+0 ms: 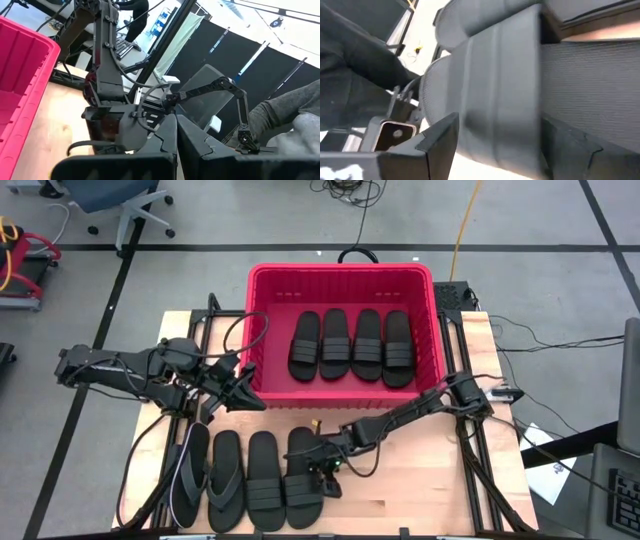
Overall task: Pick and place slides into bin
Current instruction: Put the black slide into the red bin
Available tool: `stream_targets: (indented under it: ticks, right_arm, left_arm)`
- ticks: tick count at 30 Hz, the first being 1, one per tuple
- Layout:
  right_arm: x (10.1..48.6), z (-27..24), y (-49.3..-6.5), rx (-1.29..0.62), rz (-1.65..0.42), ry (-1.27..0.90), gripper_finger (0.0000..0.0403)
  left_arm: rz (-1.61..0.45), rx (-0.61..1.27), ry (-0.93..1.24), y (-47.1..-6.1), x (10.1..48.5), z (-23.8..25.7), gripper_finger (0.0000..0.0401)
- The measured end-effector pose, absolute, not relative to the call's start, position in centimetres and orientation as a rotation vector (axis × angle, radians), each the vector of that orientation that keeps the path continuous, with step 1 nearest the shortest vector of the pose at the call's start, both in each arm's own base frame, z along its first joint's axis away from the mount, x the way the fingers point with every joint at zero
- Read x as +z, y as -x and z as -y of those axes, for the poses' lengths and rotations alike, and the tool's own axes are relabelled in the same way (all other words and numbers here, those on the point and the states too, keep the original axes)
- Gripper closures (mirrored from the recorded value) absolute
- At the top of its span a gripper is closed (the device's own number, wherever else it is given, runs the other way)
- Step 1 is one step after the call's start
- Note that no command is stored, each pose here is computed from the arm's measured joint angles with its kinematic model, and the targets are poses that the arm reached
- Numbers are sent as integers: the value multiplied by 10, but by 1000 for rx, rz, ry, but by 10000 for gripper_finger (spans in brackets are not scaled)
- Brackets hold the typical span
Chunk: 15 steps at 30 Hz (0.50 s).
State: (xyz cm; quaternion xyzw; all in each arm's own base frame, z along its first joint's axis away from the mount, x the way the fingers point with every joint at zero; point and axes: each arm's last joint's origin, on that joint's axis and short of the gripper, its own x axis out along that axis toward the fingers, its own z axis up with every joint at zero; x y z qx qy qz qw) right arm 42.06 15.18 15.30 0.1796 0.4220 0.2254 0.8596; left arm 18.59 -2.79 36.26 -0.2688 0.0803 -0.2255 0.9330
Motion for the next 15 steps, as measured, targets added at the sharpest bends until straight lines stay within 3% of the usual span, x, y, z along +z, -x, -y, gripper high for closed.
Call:
stream_targets:
  ticks: [6, 9, 13, 15]
  right_arm:
    - [153, -161, -417, 491, -890, -366, 186]
    - [153, -161, -417, 489, -890, -370, 245]
    - [153, -161, -417, 487, -883, -361, 356]
    - [157, -161, -417, 505, -880, -368, 389]
  left_arm:
    - [-163, -462, 543, -186, 363, 28, 396]
    - [-159, -462, 528, -186, 363, 28, 396]
    - [-157, -454, 527, -186, 363, 28, 396]
    - [-155, -449, 527, -186, 363, 28, 396]
